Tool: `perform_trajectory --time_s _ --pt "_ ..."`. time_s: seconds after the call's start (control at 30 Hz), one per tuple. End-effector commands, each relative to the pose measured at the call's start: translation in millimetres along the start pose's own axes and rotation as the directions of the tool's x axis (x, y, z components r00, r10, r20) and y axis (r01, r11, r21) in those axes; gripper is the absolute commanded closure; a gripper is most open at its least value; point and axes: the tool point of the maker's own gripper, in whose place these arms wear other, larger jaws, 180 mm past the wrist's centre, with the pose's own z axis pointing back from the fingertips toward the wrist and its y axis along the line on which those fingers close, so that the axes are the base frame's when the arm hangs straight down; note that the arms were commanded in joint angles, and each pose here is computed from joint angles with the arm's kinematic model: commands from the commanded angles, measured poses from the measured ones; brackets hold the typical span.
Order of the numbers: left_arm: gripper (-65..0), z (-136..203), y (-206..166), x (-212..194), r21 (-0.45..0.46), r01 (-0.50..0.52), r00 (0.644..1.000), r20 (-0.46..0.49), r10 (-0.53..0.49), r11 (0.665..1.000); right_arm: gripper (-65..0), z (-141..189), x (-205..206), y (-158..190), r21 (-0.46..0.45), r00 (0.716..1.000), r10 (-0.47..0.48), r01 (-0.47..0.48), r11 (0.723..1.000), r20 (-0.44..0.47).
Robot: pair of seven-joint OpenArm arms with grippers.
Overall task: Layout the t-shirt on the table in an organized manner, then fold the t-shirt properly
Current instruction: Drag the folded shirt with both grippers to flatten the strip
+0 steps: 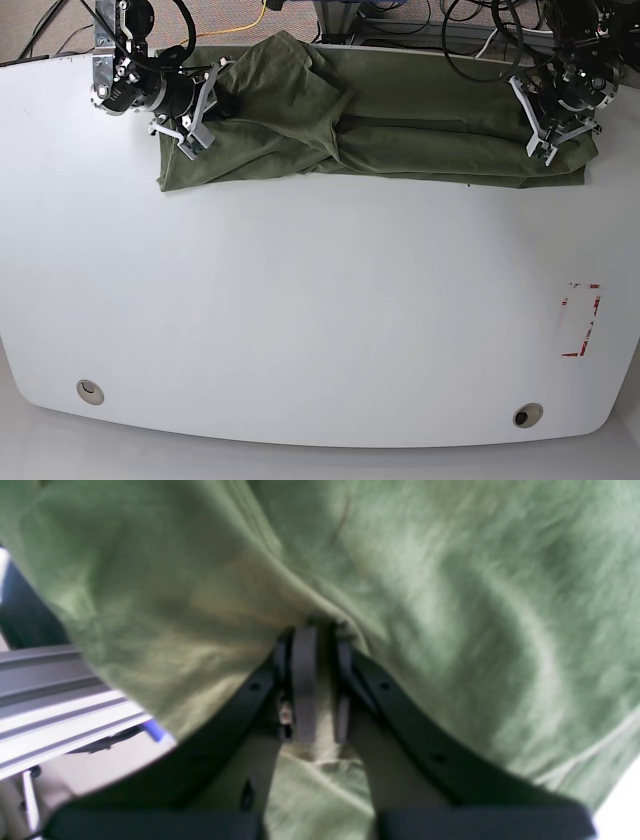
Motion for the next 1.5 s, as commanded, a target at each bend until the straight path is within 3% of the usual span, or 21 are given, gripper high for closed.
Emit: perform_trajectory --time_s 0.0,0.2,0.53,0.7,1.07,1.33,1.47 --pt "-3.5 -9 3 6 -0.019 0.036 0.999 -0.006 -0.036 0.999 -5.4 -2 -3 -21 -0.054 1.000 0.005 -0.006 0.999 -0.017" --pt "-3.5 -25 -7 25 -0.065 0.077 0.997 0.006 -0.077 0.995 -5.2 -12 -19 -52 -0.101 0.997 -0.049 0.043 0.994 -0.054" --pt "-3.5 -32 -34 70 -0.115 0.192 0.980 0.080 -0.184 0.975 -5.2 -2 -23 -107 -0.192 0.996 -0.059 0.046 0.980 -0.061" --pt "-3.8 -30 -30 79 -0.103 0.204 0.978 0.071 -0.197 0.974 -5.2 7 -21 -128 -0.225 0.996 -0.061 0.045 0.973 -0.068" --pt "-17.8 -8 -5 94 -0.011 0.270 0.960 0.081 -0.269 0.963 -5.2 14 -12 -138 -0.247 0.997 -0.041 0.024 0.969 -0.064" --pt "-18.8 -1 17 90 0.028 0.304 0.951 0.053 -0.305 0.952 -5.2 13 -12 -138 -0.245 0.997 -0.041 0.024 0.969 -0.064" --pt "-18.9 11 29 100 0.052 0.280 0.954 0.097 -0.284 0.959 -5.2 12 -12 -136 -0.241 0.997 -0.042 0.026 0.970 -0.062"
